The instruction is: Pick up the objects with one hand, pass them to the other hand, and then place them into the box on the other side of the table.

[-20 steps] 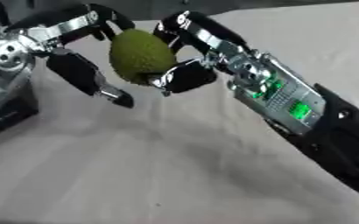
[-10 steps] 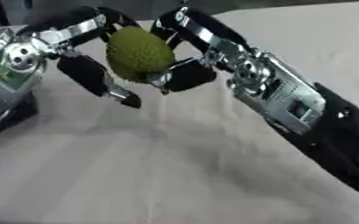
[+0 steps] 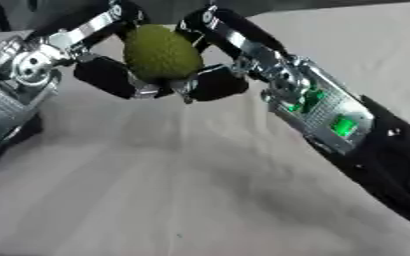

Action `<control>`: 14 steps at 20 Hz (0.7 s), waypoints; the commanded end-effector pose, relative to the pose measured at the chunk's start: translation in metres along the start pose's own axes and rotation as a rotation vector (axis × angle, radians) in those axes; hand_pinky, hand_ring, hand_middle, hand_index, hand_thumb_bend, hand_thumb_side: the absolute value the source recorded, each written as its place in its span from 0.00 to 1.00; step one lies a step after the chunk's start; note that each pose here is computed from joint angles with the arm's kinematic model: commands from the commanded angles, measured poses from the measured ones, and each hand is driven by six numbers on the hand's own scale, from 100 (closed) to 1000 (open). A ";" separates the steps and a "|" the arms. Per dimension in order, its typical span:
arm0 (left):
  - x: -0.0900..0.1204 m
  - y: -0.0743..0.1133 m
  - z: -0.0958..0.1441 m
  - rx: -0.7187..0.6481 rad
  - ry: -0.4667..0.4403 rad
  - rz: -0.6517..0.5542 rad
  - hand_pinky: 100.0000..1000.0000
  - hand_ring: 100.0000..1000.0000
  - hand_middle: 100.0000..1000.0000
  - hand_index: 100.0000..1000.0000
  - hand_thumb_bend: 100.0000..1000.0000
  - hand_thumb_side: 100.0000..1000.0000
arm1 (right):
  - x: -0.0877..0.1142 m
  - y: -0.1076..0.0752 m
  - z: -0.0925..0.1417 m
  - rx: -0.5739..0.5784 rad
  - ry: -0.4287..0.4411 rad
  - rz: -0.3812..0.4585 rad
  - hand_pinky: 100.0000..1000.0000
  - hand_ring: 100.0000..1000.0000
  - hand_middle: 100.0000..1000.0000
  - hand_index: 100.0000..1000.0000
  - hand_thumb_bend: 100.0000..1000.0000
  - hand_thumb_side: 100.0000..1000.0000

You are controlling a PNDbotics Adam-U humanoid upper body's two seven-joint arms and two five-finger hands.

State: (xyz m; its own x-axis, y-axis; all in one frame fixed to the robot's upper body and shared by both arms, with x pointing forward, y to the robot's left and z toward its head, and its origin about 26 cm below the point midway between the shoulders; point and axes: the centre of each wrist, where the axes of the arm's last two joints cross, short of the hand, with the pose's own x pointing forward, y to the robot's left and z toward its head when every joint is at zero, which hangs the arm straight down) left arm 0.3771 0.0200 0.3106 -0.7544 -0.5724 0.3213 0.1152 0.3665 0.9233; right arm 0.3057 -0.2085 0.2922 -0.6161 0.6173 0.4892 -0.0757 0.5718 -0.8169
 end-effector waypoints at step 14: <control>0.016 0.015 0.007 0.001 -0.043 0.020 0.66 0.52 0.47 0.46 0.43 0.00 | -0.002 0.000 0.000 0.006 0.052 0.050 0.66 0.67 0.41 0.51 0.26 0.00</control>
State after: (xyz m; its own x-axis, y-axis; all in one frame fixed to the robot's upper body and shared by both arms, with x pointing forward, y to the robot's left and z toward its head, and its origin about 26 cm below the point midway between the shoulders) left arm 0.3684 0.0172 0.3120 -0.7581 -0.5501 0.3504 0.1609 0.3629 0.9178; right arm 0.3061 -0.2092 0.2895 -0.5828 0.6566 0.4788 -0.0651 0.5497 -0.8329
